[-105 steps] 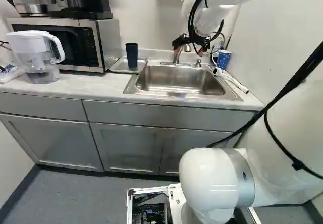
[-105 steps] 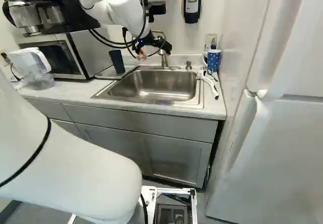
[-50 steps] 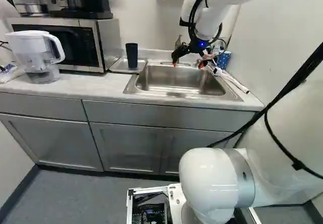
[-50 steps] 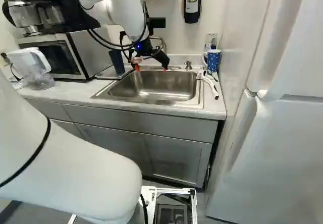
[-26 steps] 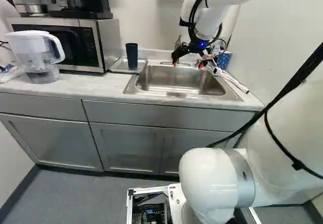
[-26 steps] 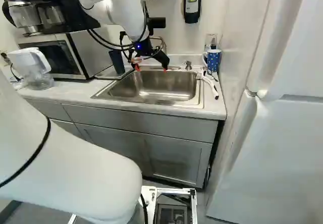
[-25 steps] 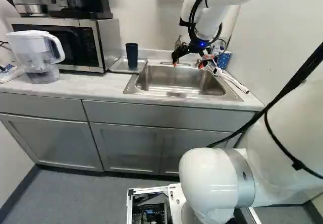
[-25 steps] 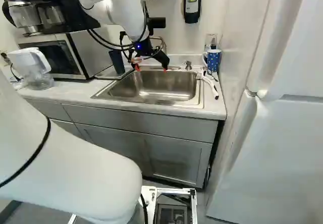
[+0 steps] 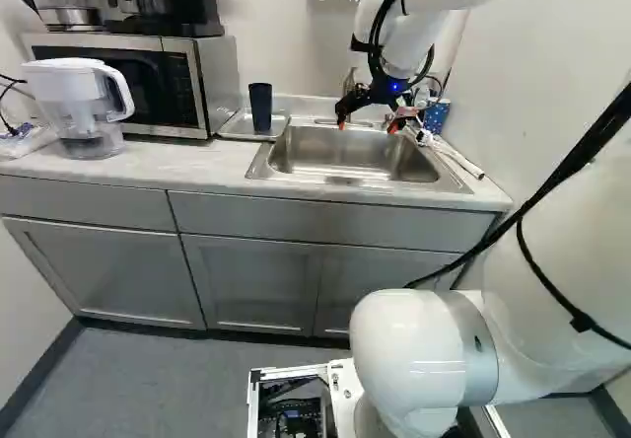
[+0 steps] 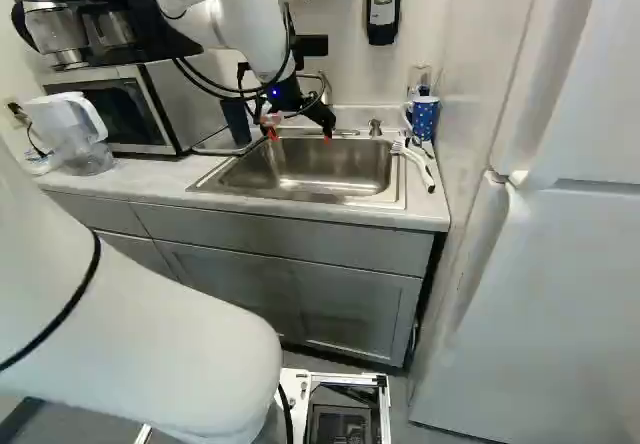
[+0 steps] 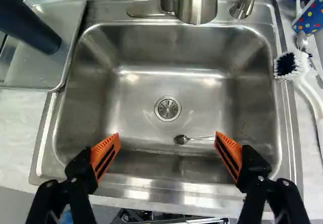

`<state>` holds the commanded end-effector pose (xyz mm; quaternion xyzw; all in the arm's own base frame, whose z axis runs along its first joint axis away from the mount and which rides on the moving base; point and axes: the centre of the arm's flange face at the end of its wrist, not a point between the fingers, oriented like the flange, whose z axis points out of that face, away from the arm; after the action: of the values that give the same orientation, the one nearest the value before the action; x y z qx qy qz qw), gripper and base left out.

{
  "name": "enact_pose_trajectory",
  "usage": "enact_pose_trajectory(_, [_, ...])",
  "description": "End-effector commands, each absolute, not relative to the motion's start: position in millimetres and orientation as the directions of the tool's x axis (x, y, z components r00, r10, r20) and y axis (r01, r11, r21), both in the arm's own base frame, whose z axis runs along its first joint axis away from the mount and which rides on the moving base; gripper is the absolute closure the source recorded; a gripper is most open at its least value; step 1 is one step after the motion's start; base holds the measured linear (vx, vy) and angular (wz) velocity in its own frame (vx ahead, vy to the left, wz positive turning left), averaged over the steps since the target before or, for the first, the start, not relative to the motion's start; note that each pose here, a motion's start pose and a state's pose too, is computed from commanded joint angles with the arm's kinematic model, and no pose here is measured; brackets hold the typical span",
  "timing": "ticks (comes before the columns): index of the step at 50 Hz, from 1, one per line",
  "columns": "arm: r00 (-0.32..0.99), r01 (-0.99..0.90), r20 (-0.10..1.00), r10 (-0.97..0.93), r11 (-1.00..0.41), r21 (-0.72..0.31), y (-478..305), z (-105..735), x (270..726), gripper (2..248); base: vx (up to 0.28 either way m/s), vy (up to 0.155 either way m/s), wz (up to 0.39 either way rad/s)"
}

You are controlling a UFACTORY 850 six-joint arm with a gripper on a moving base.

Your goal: Rinse the cup and place it in the tray

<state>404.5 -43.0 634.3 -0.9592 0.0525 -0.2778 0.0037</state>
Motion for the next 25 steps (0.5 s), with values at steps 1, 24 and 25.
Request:
enact_pose_trajectory(1, [0.84, -0.099, 0.533, -0.103, -0.994, -0.036, -43.0, 634.3, 404.5, 3, -0.073, 0.041, 0.004])
enact_pose_trajectory(24, [0.84, -0.099, 0.533, -0.103, -0.994, -0.036, -43.0, 634.3, 404.5, 3, -0.093, 0.063, -0.004])
enact_pose_trajectory(25, [0.84, -0.099, 0.533, -0.103, -0.994, -0.036, -43.0, 634.3, 404.5, 3, -0.119, 0.078, 0.003])
